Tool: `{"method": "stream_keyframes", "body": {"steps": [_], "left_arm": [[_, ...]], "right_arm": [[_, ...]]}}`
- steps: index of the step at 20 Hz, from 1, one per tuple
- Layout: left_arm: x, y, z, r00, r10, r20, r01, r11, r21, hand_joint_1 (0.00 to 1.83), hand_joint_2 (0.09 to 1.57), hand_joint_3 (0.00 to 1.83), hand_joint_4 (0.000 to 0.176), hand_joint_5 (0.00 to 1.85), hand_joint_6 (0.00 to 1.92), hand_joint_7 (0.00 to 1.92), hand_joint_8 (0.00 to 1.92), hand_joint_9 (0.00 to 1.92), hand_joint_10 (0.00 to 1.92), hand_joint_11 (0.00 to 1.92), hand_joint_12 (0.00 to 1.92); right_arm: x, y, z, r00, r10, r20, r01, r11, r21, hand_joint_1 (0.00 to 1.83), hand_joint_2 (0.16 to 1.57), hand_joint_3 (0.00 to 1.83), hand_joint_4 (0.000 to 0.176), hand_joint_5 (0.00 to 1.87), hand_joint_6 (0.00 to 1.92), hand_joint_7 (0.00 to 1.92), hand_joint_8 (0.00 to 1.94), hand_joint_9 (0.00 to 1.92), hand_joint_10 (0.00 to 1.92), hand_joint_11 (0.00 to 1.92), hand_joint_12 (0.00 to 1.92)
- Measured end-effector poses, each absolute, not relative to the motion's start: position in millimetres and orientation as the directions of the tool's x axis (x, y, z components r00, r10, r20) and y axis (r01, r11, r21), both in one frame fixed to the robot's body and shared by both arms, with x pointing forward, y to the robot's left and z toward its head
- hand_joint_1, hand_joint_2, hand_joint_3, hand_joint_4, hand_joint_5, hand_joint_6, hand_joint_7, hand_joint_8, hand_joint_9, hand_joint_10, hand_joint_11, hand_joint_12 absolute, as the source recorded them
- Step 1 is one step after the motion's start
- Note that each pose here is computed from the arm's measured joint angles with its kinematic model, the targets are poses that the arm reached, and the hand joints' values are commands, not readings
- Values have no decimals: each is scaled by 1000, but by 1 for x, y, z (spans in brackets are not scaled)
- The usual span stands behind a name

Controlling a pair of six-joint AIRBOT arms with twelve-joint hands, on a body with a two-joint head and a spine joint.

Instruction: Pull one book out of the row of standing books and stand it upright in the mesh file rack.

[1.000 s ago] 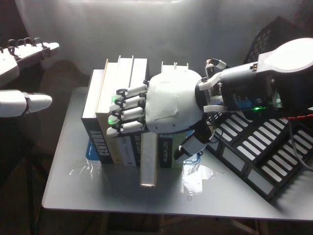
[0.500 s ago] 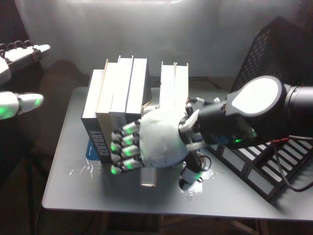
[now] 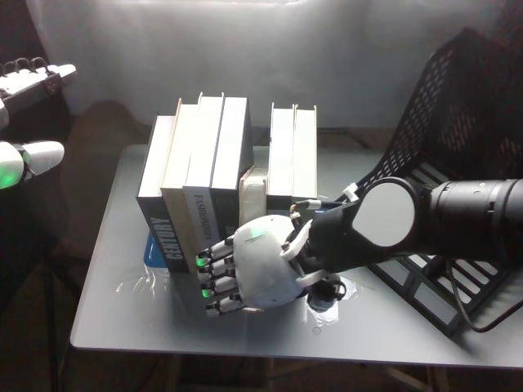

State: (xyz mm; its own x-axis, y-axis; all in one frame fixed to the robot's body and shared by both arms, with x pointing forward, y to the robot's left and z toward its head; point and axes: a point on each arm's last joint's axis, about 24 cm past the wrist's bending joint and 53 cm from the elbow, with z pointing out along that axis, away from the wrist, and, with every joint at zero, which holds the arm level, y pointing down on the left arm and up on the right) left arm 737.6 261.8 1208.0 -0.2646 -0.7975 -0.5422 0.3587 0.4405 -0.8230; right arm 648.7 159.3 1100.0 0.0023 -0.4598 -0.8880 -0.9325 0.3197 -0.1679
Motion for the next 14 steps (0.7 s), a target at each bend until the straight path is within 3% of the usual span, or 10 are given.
{"method": "stream_keyframes", "body": {"steps": [1,2,3,5,6,8,9,11,12,14], "left_arm": [[737,260,1209,-266,-799,-540,365,434,-823,319,1445,11,52,10,4,0,0,0,0,0,0],[736,259,1211,-267,-798,-540,370,433,-822,281,1454,12,57,6,3,0,0,0,0,0,0],[735,257,1212,-268,-797,-542,380,429,-820,278,1458,13,58,10,5,0,0,0,0,0,0],[736,259,1213,-264,-802,-536,377,425,-823,365,1429,0,50,38,13,0,0,0,0,0,0],[735,260,1215,-263,-802,-536,379,425,-822,365,1421,0,56,41,14,0,0,0,0,0,0],[734,259,1218,-262,-804,-533,392,416,-820,401,1411,0,47,68,20,0,0,0,0,0,0],[734,259,1218,-263,-805,-532,393,415,-821,399,1408,0,44,70,20,0,0,0,0,0,0],[734,259,1218,-262,-805,-532,394,414,-821,301,1430,3,56,48,7,0,0,0,0,0,0],[733,259,1218,-262,-806,-531,394,413,-821,370,1418,0,45,78,18,0,0,0,0,0,0],[733,258,1219,-265,-807,-527,394,408,-823,370,1408,0,48,80,15,0,0,0,0,0,0]], "right_arm": [[650,162,1094,1,-476,-880,-930,322,-175,1052,915,10,1,98,24,49,15,19,0,0,120],[649,163,1091,-6,-477,-879,-931,324,-169,1063,903,4,21,19,4,9,2,3,0,0,23],[645,163,1083,-19,-485,-874,-934,320,-157,1047,912,12,29,3,0,152,0,99,0,0,610],[643,162,1077,-26,-495,-868,-938,314,-150,1069,897,7,19,19,4,9,2,3,0,0,23],[645,162,1076,-36,-497,-867,-936,321,-145,1050,907,17,29,3,0,153,0,97,0,0,609],[650,159,1075,-44,-501,-864,-931,335,-147,1069,893,13,19,19,4,9,2,3,0,0,23],[651,158,1074,-43,-503,-863,-930,337,-150,1050,903,26,29,3,0,153,0,97,0,0,609],[652,158,1075,-46,-500,-865,-928,341,-148,1063,893,25,21,19,4,9,2,3,0,0,23],[652,158,1075,-46,-501,-864,-929,341,-148,1047,898,41,29,3,0,152,0,99,0,0,610],[649,157,1075,-56,-498,-865,-931,340,-135,1063,886,41,21,19,4,9,2,3,0,0,23]]}}
